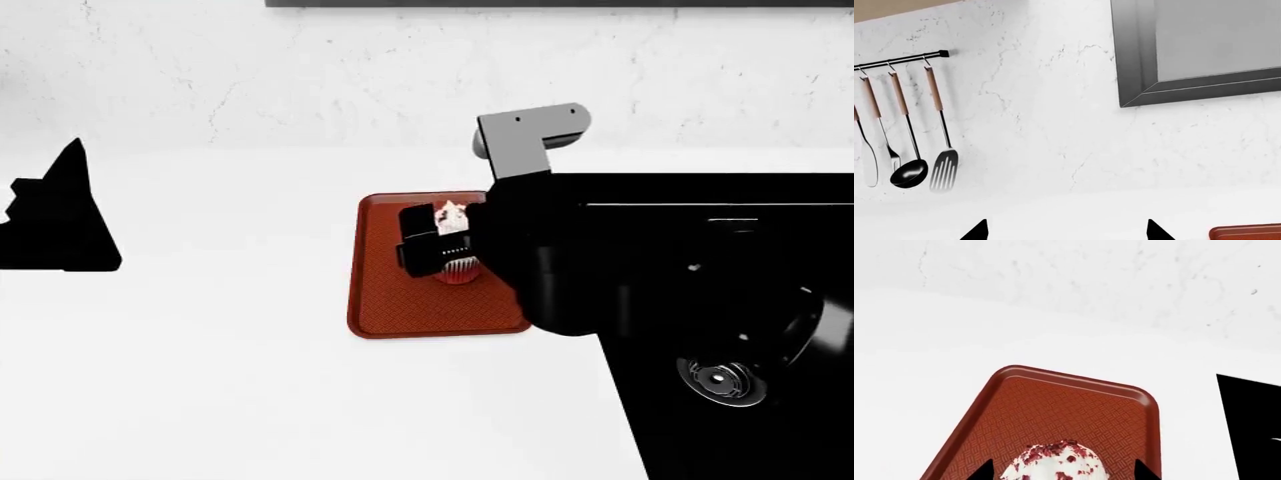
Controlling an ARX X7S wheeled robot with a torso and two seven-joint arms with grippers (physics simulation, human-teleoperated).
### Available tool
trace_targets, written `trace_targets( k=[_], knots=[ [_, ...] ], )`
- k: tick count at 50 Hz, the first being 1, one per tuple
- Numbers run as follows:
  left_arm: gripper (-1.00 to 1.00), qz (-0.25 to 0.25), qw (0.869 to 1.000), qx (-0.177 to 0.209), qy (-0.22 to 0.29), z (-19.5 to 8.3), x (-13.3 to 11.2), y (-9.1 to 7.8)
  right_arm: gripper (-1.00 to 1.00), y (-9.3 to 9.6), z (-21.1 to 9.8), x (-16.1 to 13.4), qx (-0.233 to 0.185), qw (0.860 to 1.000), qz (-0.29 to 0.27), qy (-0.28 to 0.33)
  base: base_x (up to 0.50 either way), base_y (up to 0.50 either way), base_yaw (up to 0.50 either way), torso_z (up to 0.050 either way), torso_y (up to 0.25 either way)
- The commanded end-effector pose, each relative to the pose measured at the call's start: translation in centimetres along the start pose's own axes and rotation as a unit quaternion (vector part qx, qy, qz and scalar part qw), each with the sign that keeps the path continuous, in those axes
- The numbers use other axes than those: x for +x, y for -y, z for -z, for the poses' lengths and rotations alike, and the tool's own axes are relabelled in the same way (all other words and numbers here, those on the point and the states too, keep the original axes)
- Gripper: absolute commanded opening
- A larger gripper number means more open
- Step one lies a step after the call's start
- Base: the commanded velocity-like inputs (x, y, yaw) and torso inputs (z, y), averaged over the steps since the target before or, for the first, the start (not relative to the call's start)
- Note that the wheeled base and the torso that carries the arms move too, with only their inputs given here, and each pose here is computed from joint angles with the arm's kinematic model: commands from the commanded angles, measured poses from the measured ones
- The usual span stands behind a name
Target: Move the fresh-baked cupcake off the tray onto the counter, and place the bowl used for mixing into the sink.
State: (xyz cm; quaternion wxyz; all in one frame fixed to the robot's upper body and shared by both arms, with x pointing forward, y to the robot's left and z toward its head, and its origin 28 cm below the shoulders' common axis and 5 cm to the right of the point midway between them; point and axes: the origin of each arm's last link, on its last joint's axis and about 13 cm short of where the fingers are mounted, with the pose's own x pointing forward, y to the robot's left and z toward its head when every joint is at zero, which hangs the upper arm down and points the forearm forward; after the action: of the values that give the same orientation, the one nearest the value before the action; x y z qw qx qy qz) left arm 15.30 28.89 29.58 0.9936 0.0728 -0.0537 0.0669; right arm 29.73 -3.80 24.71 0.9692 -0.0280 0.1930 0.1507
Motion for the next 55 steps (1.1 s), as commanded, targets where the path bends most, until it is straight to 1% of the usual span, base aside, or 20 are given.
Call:
trace_targets(
  k=[1,20,26,28,29,32,40,45,51,55],
  knots=[
    [1.0,-0.001,1.0,-0.001,0.0,0.0,0.0,0.0,1.0,-0.2,0.8,0.5,-0.001,1.0,-0.01,-0.017,0.0,0.0,0.0,0.0,0.0],
    [1.0,-0.003,1.0,-0.002,-0.001,0.3,0.1,-0.1,1.0,-0.2,1.5,1.1,0.019,0.999,-0.016,-0.027,0.0,0.0,0.0,0.0,0.0],
    [1.0,-0.003,1.0,-0.002,-0.001,0.3,0.1,-0.2,1.0,-0.2,1.8,1.3,0.015,0.999,-0.014,-0.03,0.0,0.0,0.0,0.0,0.0],
    [1.0,-0.004,1.0,-0.002,-0.001,0.3,0.1,-0.1,1.0,-0.3,1.8,1.3,-0.002,1.0,-0.004,-0.027,0.0,0.0,0.0,0.0,0.0],
    [1.0,-0.004,1.0,-0.003,-0.002,0.3,0.1,-0.2,-1.0,-0.3,1.9,1.3,0.0,1.0,-0.005,-0.029,0.0,0.0,0.0,0.0,0.0],
    [1.0,-0.004,1.0,-0.002,-0.002,0.2,-0.1,-0.1,-1.0,-0.3,1.9,1.3,-0.009,1.0,0.001,-0.026,0.0,0.0,0.0,0.0,0.0],
    [1.0,-0.004,1.0,-0.003,-0.002,0.3,0.0,-0.2,-1.0,-0.3,1.6,1.1,-0.001,1.0,-0.004,-0.021,0.0,0.0,0.0,0.0,0.0],
    [1.0,-0.005,1.0,-0.003,-0.002,0.3,-0.1,-0.2,-1.0,-0.4,1.1,0.8,-0.003,1.0,-0.004,-0.01,0.0,0.0,0.0,0.0,0.0],
    [1.0,-0.006,1.0,-0.003,-0.002,0.4,0.0,-0.2,-1.0,-0.3,-0.7,-0.6,-0.002,1.0,0.002,0.03,0.0,0.0,0.0,0.0,0.0],
    [1.0,-0.006,1.0,-0.003,-0.002,0.2,0.0,-0.2,-1.0,-0.3,-2.1,-2.0,-0.012,0.999,0.011,0.052,0.0,0.0,0.0,0.0,0.0]
  ],
)
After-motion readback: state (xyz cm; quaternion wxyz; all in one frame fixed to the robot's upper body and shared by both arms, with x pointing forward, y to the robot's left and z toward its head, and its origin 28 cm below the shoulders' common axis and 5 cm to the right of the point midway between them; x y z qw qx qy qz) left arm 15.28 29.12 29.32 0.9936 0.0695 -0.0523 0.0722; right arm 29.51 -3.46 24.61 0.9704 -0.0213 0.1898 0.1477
